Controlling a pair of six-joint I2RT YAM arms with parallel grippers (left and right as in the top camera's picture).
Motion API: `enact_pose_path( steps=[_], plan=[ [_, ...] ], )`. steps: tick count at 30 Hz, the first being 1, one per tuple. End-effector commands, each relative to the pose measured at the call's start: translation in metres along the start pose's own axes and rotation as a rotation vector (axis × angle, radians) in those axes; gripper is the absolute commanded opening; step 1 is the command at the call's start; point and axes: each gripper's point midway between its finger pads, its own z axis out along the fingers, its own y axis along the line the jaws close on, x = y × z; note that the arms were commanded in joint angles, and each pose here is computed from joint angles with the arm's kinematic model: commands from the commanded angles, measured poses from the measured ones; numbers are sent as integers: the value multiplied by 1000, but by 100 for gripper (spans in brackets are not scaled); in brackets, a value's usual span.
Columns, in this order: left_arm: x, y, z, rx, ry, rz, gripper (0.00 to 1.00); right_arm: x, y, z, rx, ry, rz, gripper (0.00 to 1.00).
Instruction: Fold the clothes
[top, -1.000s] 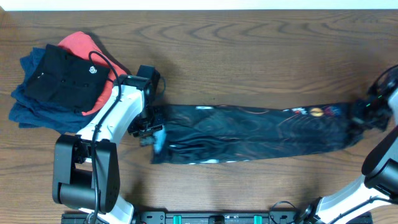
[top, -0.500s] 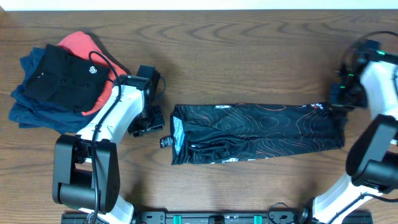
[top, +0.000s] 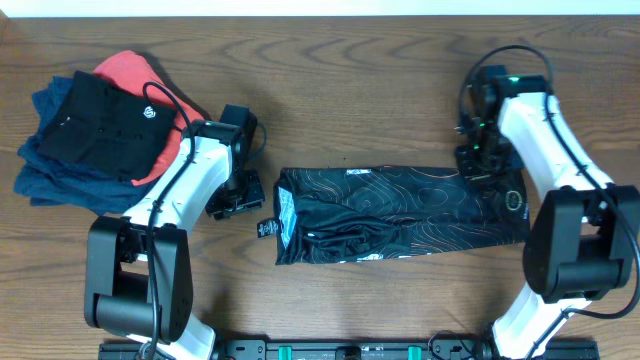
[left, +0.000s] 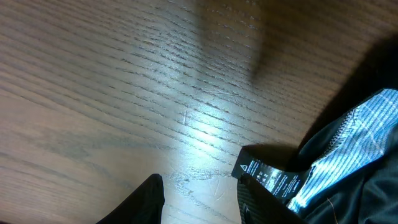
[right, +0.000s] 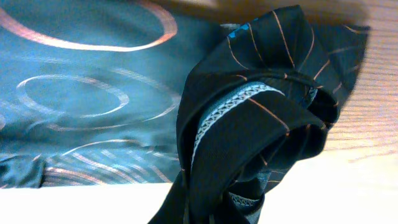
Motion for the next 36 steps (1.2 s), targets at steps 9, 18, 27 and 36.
enact_pose_path(
  steps=[9, 18, 27, 36],
  plan=[
    [-5, -1, -5, 13, -16, 2, 41, 2, 46, -5, -9, -4, -142, 40],
    [-5, -1, -5, 13, -17, 2, 41, -3, 13, -6, 146, -26, 58, 25],
    [-5, -1, -5, 13, -17, 2, 52, -4, 17, -4, 74, -29, 96, 33],
    [-7, -2, -5, 17, -23, 2, 53, -17, 38, -2, 23, -81, 39, 36]
  ],
)
